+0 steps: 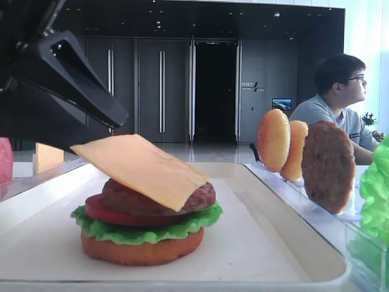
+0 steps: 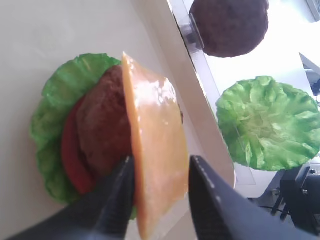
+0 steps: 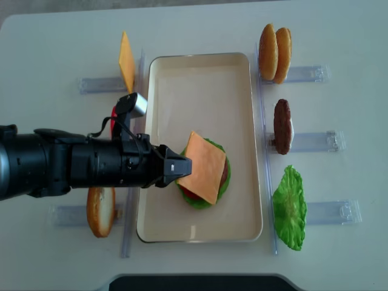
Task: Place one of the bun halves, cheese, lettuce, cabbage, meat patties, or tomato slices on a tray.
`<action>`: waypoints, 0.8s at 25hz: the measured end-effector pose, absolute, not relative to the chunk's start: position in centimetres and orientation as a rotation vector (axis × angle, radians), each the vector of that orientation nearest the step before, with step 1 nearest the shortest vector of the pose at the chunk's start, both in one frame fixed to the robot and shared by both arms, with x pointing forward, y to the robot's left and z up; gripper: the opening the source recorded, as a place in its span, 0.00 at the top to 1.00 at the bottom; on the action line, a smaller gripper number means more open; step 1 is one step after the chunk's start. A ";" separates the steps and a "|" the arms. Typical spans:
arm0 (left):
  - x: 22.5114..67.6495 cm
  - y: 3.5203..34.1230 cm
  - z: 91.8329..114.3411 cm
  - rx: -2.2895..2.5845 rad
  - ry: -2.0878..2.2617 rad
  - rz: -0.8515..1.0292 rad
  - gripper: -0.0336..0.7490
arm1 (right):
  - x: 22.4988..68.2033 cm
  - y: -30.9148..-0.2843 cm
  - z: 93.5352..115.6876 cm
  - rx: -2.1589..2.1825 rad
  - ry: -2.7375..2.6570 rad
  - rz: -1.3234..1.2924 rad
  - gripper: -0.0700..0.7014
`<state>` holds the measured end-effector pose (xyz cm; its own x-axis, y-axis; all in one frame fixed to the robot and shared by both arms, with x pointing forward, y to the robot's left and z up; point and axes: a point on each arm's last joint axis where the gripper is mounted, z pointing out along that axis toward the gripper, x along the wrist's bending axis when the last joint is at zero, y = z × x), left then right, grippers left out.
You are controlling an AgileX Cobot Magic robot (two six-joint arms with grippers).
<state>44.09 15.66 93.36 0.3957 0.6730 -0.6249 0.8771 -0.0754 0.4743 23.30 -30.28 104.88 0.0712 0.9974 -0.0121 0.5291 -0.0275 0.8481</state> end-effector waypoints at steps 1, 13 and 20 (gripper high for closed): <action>44.1 15.7 93.4 1.813 1.345 -0.306 0.52 | 23.3 -30.3 104.9 1.646 1.543 0.842 0.45; 44.3 17.1 94.9 1.793 1.445 -0.112 0.32 | 23.3 -30.3 104.9 1.646 1.543 0.842 0.45; 44.0 17.6 100.0 1.734 1.373 0.004 0.32 | 23.3 -30.3 104.9 1.646 1.543 0.842 0.45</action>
<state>44.05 17.63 99.99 0.3840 0.7795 -0.4949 0.7764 0.0175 0.6300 23.30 -30.28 104.88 0.0712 0.9974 -0.0121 0.5291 -0.0275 0.8481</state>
